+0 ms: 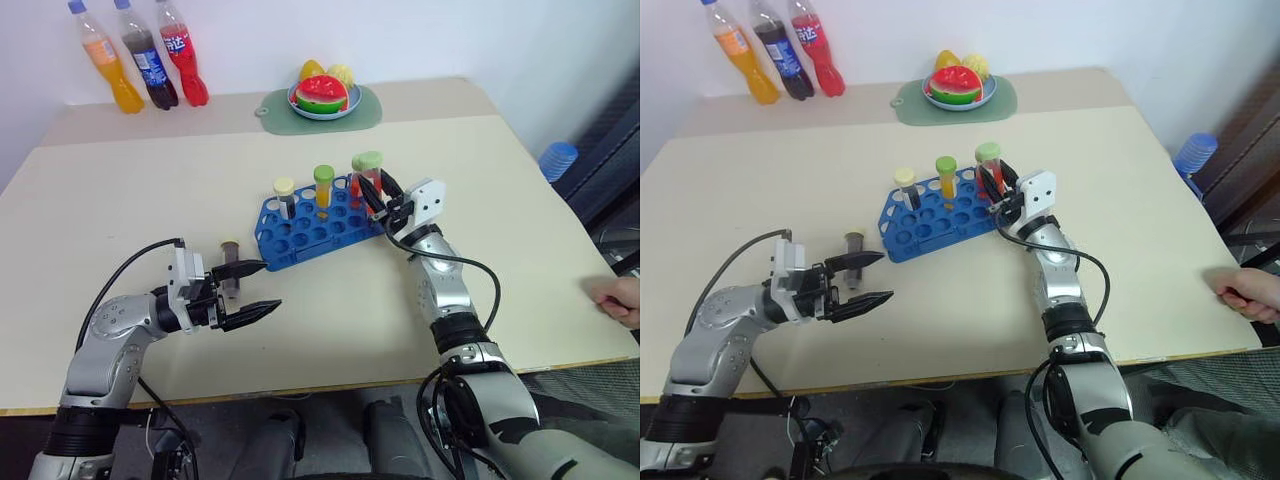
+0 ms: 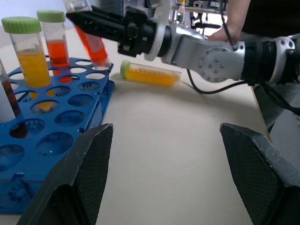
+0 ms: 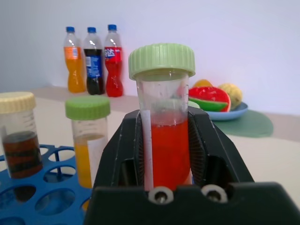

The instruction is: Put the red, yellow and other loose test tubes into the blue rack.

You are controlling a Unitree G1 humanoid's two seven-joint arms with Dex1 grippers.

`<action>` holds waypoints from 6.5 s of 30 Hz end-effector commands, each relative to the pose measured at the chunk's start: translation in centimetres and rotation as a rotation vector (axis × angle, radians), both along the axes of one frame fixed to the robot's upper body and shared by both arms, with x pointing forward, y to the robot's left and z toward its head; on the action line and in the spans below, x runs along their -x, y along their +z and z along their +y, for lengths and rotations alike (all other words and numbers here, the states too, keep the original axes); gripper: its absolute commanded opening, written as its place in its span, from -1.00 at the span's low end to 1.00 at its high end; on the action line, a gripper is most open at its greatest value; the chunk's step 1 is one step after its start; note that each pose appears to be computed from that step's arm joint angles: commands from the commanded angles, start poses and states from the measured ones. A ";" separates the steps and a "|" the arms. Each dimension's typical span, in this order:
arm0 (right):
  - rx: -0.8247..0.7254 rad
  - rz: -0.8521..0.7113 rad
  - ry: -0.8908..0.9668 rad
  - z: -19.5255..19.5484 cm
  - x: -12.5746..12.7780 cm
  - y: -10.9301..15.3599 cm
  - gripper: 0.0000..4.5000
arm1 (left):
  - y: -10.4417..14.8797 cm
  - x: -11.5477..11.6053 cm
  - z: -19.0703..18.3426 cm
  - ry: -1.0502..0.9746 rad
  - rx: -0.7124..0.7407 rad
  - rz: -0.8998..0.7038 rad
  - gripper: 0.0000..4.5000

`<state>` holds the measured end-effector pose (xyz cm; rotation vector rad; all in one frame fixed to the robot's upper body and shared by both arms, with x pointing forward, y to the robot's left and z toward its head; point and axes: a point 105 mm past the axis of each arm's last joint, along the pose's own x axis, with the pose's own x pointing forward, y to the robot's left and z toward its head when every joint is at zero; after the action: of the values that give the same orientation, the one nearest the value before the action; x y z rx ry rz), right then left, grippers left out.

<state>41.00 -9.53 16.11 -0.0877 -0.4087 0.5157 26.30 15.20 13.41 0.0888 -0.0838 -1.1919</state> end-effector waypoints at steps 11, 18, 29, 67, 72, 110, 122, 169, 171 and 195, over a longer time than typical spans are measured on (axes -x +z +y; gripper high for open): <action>0.090 -0.085 0.039 -0.6 1.8 1.1 0.87 | 0.6 0.2 -0.2 -0.006 0.019 -0.023 0.67; 0.262 0.058 0.071 -2.5 7.8 2.5 0.87 | 0.2 0.1 -0.6 -0.016 0.030 -0.020 0.67; 0.311 0.746 -0.108 -9.3 9.7 0.1 0.87 | -0.6 0.1 -1.9 -0.054 0.046 0.003 0.67; 0.606 0.610 0.363 -6.4 11.0 2.7 -0.54 | 0.7 1.4 -1.6 -0.022 0.042 0.018 0.67; 0.253 0.251 0.446 -0.1 10.2 6.9 -0.54 | 0.3 0.8 -1.3 -0.026 0.017 0.008 0.67; -0.023 -0.079 0.206 5.7 2.9 0.4 0.42 | 2.0 1.0 0.8 0.180 0.181 0.056 0.67; 0.314 0.030 0.382 1.5 11.5 -0.2 0.97 | 2.3 -2.5 4.2 0.742 0.122 0.176 0.67; 0.552 0.215 0.358 -6.5 17.7 0.4 1.00 | 9.9 -3.0 -0.5 0.275 0.214 0.168 -0.64; 0.541 0.209 0.348 -6.7 17.5 0.7 1.00 | 10.1 -4.1 -1.9 0.285 0.214 0.007 -0.64; 0.555 0.269 0.238 -8.8 19.8 1.8 1.00 | 1.3 -8.5 -10.3 0.423 0.186 -0.358 -0.64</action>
<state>21.52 -18.70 16.82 -0.4723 0.0368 0.8519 34.51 4.91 15.74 0.1407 -0.5066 -0.7415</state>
